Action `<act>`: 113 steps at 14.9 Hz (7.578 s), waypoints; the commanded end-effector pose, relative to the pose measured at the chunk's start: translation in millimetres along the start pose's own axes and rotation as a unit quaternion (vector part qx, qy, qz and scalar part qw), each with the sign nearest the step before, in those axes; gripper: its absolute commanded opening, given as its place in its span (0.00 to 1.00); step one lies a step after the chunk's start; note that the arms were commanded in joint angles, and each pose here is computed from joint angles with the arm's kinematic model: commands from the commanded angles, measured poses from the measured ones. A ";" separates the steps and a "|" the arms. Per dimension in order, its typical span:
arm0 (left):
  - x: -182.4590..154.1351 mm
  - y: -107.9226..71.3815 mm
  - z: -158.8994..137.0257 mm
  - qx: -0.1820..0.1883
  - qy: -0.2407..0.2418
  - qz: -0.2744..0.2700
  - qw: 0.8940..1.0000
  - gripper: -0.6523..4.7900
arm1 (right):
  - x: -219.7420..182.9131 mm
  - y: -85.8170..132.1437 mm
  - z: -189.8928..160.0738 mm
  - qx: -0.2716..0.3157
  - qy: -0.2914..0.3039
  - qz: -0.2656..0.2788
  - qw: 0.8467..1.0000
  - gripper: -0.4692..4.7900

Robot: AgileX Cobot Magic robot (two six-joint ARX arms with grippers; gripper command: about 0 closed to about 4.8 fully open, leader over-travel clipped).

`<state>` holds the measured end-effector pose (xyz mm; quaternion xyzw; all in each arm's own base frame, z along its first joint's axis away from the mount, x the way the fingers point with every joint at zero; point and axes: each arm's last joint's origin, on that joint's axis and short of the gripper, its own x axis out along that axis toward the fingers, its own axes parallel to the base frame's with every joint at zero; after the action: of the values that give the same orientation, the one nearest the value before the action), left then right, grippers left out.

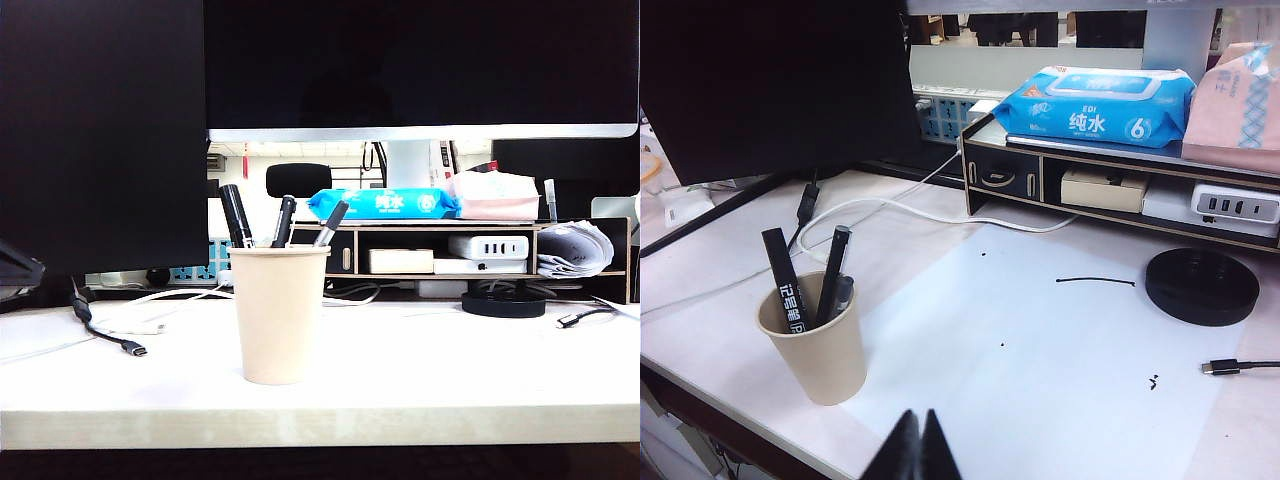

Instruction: Pick up the marker and insert it into the paper cup.

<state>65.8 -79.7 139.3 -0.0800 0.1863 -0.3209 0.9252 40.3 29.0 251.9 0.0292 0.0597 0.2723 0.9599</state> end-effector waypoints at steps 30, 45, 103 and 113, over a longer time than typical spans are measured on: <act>-0.1 0.1 0.0 0.002 0.000 0.002 1.000 0.11 | 41.9 -61.8 -79.4 -0.014 -0.054 -0.276 0.960 0.11; -0.1 0.1 0.0 0.003 0.000 0.002 1.000 0.11 | 41.8 -62.0 -79.3 -0.014 -0.054 -0.279 0.959 0.11; -31.0 68.2 38.6 0.081 -0.184 0.313 0.928 0.11 | 41.7 -62.0 -79.3 -0.014 -0.054 -0.279 0.959 0.11; -30.4 68.8 36.6 0.061 -0.180 0.311 0.931 0.11 | 41.7 -62.0 -79.3 -0.014 -0.054 -0.279 0.959 0.11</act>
<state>97.1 -6.1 162.2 -0.0176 0.0181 -0.0073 0.9997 97.1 0.2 163.0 0.0107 0.0174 -0.0076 0.9998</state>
